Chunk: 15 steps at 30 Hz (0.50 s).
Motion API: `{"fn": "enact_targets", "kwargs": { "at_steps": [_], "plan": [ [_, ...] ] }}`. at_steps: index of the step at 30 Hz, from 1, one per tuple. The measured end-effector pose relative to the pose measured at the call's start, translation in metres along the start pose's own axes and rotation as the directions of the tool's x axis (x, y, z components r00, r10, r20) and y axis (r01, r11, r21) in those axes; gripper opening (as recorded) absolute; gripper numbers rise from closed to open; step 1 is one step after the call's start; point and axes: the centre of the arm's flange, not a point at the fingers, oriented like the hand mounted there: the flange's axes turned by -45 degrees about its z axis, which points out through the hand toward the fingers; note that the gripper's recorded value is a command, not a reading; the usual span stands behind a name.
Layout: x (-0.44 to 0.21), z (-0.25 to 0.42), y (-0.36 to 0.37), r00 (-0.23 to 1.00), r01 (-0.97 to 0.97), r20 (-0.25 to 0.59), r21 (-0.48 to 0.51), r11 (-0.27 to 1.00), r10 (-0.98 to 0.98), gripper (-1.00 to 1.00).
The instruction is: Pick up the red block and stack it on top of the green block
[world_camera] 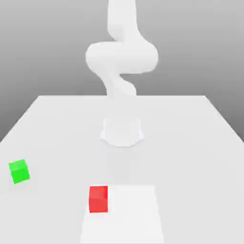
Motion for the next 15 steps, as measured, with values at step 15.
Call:
{"fn": "enact_targets", "kwargs": {
  "at_steps": [15],
  "plan": [
    [-0.115,0.248,0.045,0.756,-0.526,0.192,-0.391,0.755,0.626,0.00]
  ]
}}
